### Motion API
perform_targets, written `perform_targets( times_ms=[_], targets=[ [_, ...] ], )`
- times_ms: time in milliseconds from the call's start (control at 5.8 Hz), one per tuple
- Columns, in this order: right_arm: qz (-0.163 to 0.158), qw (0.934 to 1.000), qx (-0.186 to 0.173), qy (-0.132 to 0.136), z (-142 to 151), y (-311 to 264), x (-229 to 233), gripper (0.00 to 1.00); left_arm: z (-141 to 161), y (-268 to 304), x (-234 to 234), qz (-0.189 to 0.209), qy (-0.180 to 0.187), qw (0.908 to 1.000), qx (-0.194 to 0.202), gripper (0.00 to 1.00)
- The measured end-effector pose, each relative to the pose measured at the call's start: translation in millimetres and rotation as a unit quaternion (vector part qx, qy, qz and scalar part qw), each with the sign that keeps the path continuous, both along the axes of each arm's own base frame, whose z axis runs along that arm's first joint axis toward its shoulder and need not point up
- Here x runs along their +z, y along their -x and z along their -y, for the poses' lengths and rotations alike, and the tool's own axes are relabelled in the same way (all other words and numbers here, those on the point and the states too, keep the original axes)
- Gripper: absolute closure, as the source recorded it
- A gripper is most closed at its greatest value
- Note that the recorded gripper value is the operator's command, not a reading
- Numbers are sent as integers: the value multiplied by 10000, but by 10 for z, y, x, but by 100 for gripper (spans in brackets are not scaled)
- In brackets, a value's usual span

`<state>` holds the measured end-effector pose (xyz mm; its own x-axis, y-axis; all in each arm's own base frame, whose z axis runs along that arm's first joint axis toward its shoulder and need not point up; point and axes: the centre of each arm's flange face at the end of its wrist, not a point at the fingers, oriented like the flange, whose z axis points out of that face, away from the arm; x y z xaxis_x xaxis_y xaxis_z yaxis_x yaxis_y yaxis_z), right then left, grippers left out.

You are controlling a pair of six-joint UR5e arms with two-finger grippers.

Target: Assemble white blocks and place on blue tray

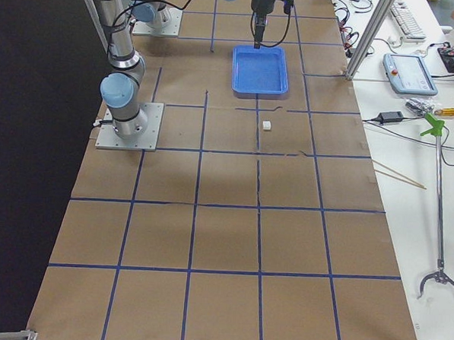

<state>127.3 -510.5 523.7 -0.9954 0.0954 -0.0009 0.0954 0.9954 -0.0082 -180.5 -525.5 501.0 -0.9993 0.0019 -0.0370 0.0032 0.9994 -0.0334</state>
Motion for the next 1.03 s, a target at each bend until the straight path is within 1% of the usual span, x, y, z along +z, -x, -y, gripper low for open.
perform_targets(
  times_ms=[1034],
  targets=[
    [-1,10000,8,-37,-20,6,-36,0,-1,-7,-22,4,-16,10000,3,1]
  ],
)
